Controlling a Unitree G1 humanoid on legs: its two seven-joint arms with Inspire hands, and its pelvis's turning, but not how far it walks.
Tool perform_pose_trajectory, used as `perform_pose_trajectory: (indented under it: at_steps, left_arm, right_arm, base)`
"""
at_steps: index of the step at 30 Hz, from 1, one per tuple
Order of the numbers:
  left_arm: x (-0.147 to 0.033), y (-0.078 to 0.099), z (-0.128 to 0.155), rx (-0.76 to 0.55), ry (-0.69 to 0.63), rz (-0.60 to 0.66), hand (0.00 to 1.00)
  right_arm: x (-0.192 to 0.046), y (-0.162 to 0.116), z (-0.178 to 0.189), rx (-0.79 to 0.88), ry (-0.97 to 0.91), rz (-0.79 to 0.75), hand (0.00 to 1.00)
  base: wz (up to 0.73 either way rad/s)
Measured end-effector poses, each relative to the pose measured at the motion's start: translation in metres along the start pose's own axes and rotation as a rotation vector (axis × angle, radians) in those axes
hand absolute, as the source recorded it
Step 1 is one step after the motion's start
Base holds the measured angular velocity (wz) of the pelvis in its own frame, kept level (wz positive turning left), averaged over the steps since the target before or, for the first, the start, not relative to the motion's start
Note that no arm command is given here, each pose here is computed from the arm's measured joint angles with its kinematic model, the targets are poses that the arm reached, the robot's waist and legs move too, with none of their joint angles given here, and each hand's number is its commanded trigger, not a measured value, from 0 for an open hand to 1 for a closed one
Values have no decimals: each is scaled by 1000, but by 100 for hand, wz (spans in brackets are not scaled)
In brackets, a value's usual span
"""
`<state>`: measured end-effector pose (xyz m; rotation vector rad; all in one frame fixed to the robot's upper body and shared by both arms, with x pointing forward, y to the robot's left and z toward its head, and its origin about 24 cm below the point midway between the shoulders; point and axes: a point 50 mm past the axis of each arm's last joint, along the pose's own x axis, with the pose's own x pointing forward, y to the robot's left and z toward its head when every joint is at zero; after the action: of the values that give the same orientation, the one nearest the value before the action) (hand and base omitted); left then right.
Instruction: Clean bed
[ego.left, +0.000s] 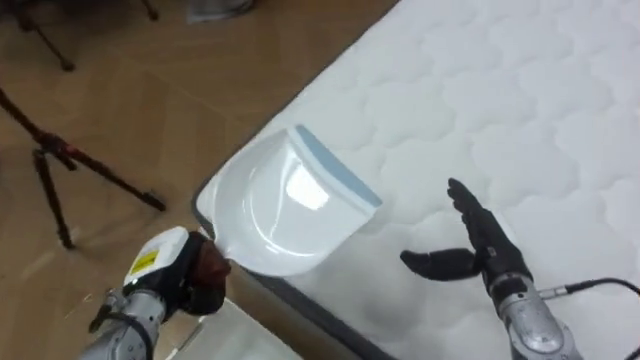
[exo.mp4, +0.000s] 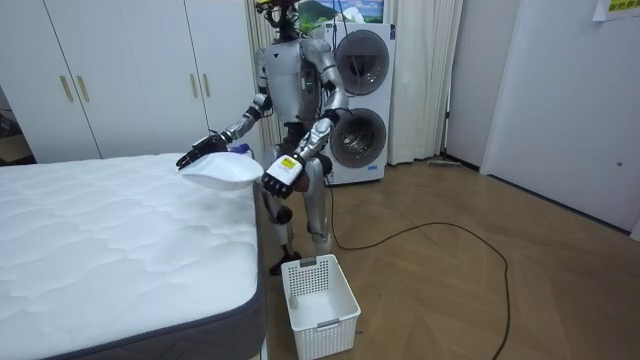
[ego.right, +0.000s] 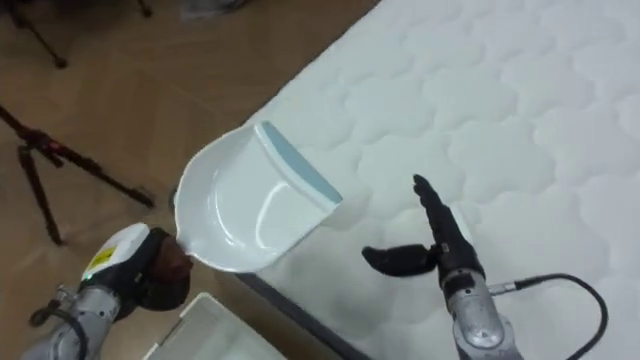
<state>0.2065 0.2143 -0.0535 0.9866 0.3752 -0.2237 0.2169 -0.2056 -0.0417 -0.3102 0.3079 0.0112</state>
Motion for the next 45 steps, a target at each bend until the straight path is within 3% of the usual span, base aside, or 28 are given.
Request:
perform_pose_trajectory:
  at_steps: [6,12,16,34,35,36,37,45]
  left_arm:
    - [-11,-18,-8,-78,53,-31,100]
    - [-18,-18,-17,-87,88,-18,100]
    - [-16,-8,-7,-90,31,24,100]
    - [-26,-19,-13,-110,56,2,100]
    - [-26,-19,-12,-112,55,4,51]
    - [-26,-20,-11,-118,54,4,12]
    - [-26,-20,-11,-122,53,3,0]
    - [-25,-17,-10,-235,52,22,0]
  right_arm:
    - [-2,11,4,-52,-9,99,0]
    - [-3,19,9,-54,-27,166,0]
    - [-6,19,10,-50,-35,173,0]
    - [-9,28,27,-132,-116,217,0]
    - [-9,28,26,-135,-112,222,0]
    - [-9,28,24,-141,-107,223,0]
    - [-9,28,24,-143,-104,221,0]
    - [-13,26,3,-140,-15,226,0]
  base:
    - [-105]
    - [-116]
    - [-32]
    - [-24]
    - [-24]
    - [-9]
    - [0]
    - [1]
